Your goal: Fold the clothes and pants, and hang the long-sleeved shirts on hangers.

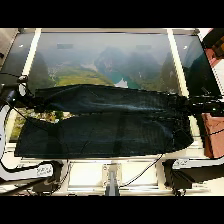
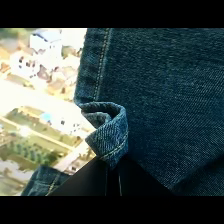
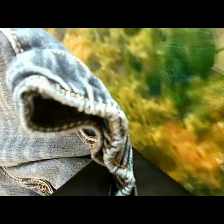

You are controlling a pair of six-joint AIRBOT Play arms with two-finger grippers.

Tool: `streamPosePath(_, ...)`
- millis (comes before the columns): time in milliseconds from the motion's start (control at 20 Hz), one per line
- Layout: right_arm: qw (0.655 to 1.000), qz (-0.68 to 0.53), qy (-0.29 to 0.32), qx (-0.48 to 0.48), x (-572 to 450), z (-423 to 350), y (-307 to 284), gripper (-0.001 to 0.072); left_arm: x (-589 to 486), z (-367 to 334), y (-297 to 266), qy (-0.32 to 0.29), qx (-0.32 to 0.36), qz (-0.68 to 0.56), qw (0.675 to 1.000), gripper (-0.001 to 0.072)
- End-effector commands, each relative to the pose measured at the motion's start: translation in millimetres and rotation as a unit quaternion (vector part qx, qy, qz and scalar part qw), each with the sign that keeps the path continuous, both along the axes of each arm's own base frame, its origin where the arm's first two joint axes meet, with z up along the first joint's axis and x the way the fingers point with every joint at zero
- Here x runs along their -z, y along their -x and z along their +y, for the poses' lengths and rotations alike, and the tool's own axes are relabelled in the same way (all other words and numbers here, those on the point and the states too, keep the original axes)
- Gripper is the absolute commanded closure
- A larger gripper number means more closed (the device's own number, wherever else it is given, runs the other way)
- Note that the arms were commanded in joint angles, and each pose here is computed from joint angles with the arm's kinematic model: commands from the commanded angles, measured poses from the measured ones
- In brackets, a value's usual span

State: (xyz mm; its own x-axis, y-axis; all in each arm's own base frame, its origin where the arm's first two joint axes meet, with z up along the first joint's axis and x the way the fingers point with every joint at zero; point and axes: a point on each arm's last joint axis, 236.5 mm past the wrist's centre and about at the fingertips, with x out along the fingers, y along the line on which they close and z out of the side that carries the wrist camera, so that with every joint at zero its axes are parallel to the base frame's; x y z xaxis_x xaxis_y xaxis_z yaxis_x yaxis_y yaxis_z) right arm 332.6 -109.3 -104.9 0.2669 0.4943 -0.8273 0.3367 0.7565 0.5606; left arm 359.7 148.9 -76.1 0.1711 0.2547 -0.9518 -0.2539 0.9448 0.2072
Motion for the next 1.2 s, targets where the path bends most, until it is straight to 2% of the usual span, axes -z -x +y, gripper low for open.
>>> streamPosePath(0, 1.000, 0.000, -0.001, -0.001, -0.5, 0.7, 0.3, 0.0674, 1.2, 10.5, 10.8, -0.003, -0.013, 0.011, 1.000, 0.0679)
streamPosePath(650, 1.000, 0.004, -0.002, 0.006, -0.4, 0.4, 0.1, 0.0674, -24.3, 29.4, 20.5, -0.018, -0.036, -0.006, 0.999, 0.0668)
streamPosePath(700, 1.000, 0.004, -0.003, 0.006, -0.4, 0.5, 0.1, 0.0674, -24.5, 29.6, 20.5, -0.018, -0.036, -0.006, 0.999, 0.0590)
streamPosePath(800, 1.000, 0.004, -0.003, 0.006, -0.5, 0.6, 0.2, 0.0674, -24.3, 29.1, 21.1, -0.017, -0.036, -0.005, 0.999, 0.0196)
streamPosePath(850, 1.000, 0.004, -0.003, 0.006, -0.5, 0.6, 0.2, 0.0674, -24.3, 28.2, 22.0, -0.017, -0.036, -0.002, 0.999, 0.0098)
streamPosePath(1150, 1.000, 0.005, -0.003, 0.007, -0.5, 0.7, 0.2, 0.0674, -48.0, 48.0, 10.3, -0.037, -0.046, -0.029, 0.998, 0.0107)
